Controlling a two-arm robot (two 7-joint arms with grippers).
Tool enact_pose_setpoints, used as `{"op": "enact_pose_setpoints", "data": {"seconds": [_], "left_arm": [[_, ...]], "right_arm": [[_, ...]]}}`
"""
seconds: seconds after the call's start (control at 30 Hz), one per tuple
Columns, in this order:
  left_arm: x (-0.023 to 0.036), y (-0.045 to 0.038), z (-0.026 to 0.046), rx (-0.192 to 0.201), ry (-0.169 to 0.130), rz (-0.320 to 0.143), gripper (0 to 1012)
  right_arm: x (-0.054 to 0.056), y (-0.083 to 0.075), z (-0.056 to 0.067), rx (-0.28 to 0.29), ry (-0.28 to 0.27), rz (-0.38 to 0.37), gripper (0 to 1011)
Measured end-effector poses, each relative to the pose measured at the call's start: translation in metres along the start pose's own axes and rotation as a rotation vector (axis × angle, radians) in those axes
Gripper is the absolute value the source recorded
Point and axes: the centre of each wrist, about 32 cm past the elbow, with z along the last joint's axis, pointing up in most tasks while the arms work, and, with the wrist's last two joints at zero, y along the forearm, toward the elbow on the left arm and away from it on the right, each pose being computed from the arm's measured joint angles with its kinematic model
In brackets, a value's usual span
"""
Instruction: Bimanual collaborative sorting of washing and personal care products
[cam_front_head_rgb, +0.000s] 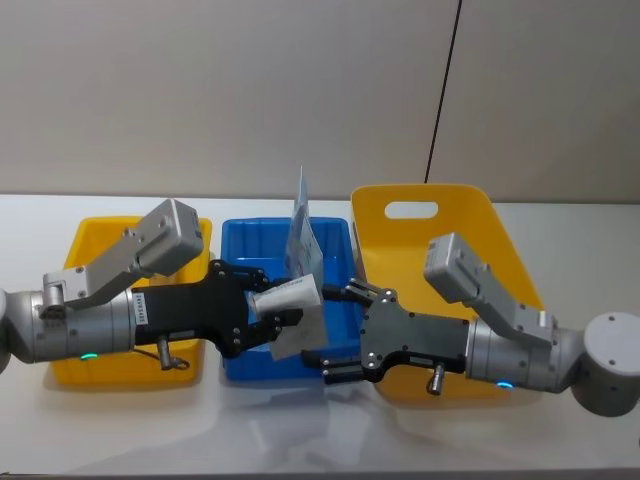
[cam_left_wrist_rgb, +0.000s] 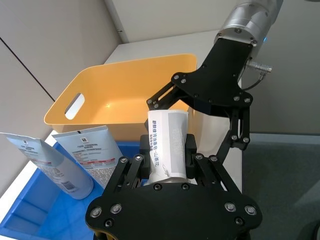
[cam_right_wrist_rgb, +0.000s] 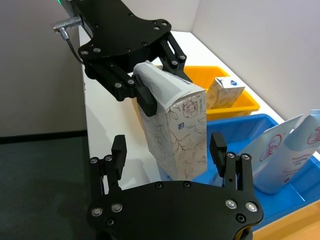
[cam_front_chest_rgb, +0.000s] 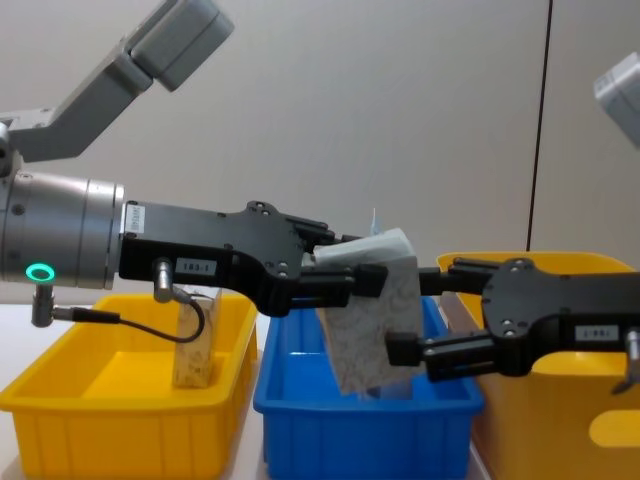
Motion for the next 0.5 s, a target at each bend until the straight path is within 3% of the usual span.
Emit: {"op": "enact_pose_setpoints", "data": {"seconds": [0.5], "left_arm": [[0.0,0.0,0.0,0.0,0.0,0.0,352]], "right_arm": [[0.009,0.011,-0.003,0.003,-0.003,0.009,1002]]}}
